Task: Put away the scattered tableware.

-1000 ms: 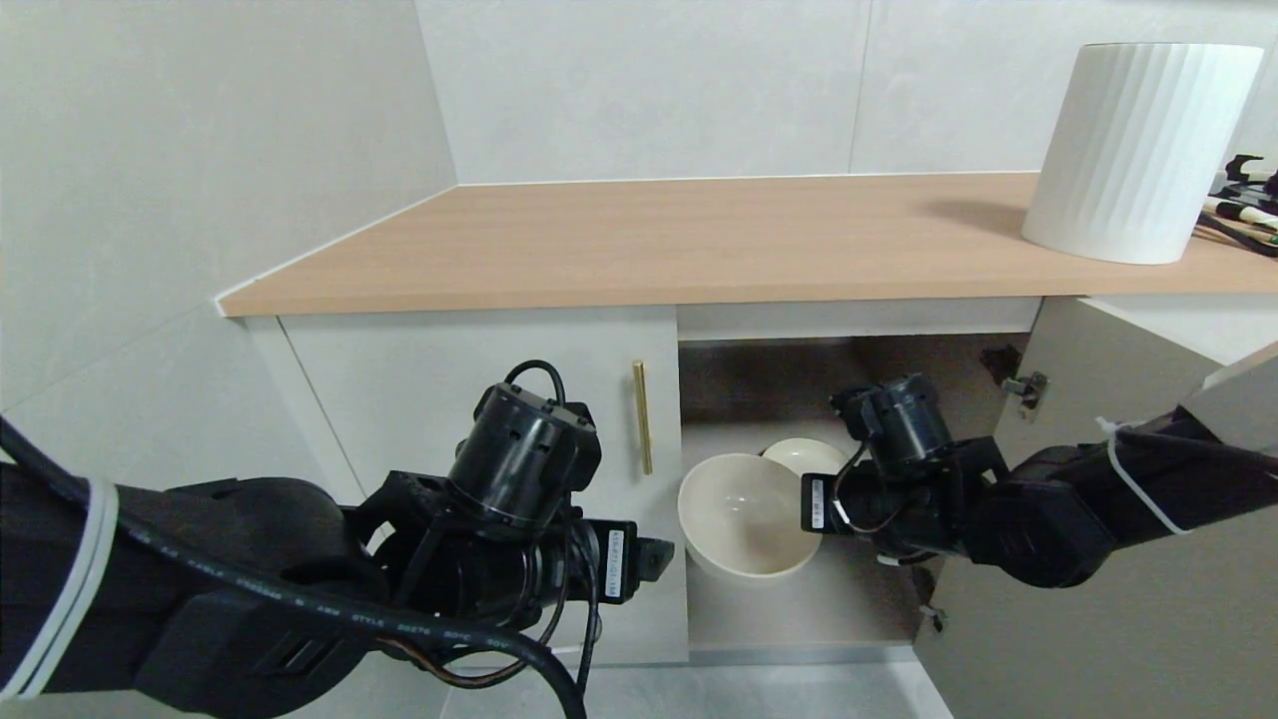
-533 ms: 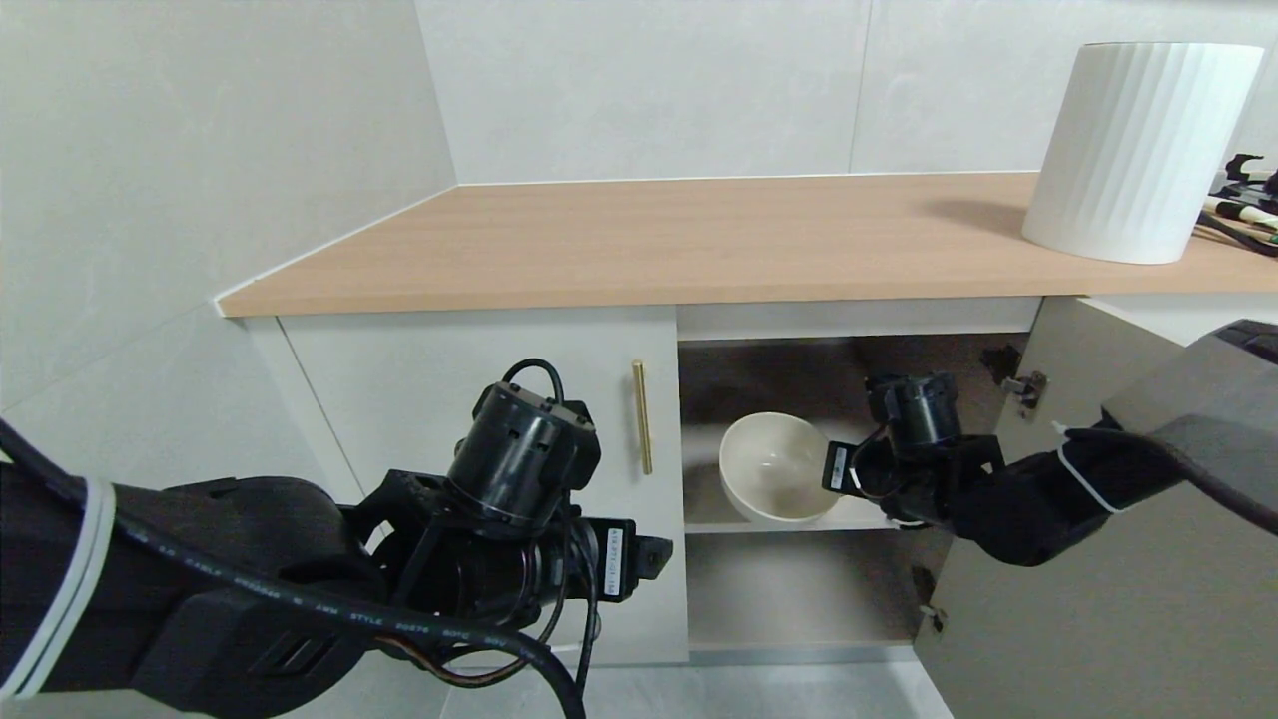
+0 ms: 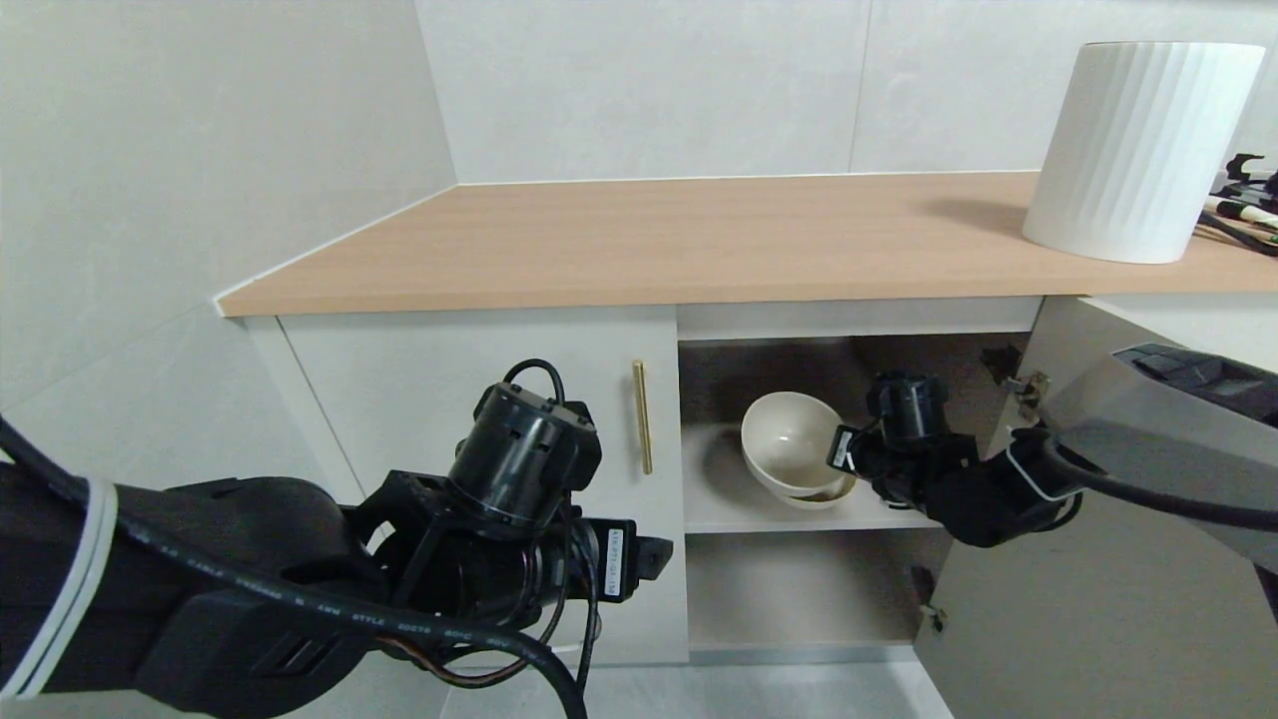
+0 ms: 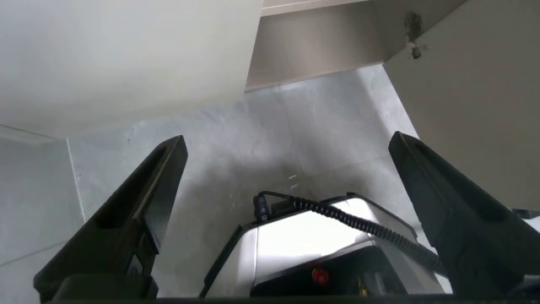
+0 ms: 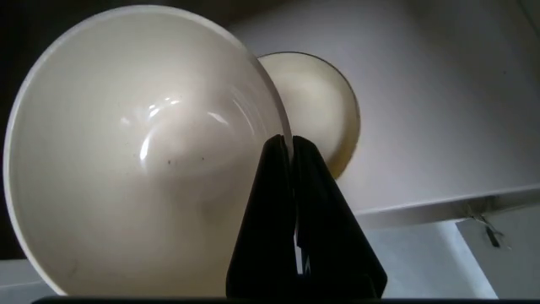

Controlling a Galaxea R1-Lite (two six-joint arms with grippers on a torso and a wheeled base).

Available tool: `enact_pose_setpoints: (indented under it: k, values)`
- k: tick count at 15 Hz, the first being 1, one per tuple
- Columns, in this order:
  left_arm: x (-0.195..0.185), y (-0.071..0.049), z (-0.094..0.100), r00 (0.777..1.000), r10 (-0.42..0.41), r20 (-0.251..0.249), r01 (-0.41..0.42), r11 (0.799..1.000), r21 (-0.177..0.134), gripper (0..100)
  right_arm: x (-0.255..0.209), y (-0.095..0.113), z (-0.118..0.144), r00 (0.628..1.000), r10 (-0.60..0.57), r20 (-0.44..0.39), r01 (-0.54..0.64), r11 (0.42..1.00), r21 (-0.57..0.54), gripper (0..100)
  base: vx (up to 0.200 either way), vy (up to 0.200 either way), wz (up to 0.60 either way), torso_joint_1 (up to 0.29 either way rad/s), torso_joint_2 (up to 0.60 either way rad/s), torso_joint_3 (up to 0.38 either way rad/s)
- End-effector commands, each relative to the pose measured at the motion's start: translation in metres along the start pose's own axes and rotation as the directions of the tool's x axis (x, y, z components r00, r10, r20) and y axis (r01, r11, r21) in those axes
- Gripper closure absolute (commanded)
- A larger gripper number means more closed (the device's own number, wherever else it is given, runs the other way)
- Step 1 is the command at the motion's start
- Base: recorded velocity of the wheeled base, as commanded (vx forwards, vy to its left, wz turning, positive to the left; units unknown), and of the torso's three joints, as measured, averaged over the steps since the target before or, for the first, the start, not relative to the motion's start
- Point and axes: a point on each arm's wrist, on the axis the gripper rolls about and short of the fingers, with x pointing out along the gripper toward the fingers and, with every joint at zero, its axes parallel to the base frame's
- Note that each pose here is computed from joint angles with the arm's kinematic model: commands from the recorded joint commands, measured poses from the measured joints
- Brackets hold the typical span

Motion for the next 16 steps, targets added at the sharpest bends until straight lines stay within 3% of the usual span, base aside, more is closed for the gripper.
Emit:
enact_pose_setpoints:
  k: [1,7,16]
  values:
    - [0.001,0.000,-0.001,1.000,0.002,-0.004,-0.002,1.000,0.001,0,0.013,-0.008,-0.002,1.000,-0.023,0.003,0.023,1.000,0.007,100,0.000,0.000,0.00,0.000,0.00,0.000]
    - [0.001,0.000,-0.001,1.000,0.001,-0.003,-0.001,1.000,0.000,0,0.036,-0.024,-0.002,0.996,-0.080,0.028,0.079,0.997,0.020,100,0.000,0.000,0.00,0.000,0.00,0.000]
    - [0.000,0.000,0.000,1.000,0.000,0.000,0.000,1.000,0.000,0,0.047,-0.026,-0.009,0.995,-0.096,0.023,0.096,0.995,0.007,100,0.000,0.000,0.00,0.000,0.00,0.000]
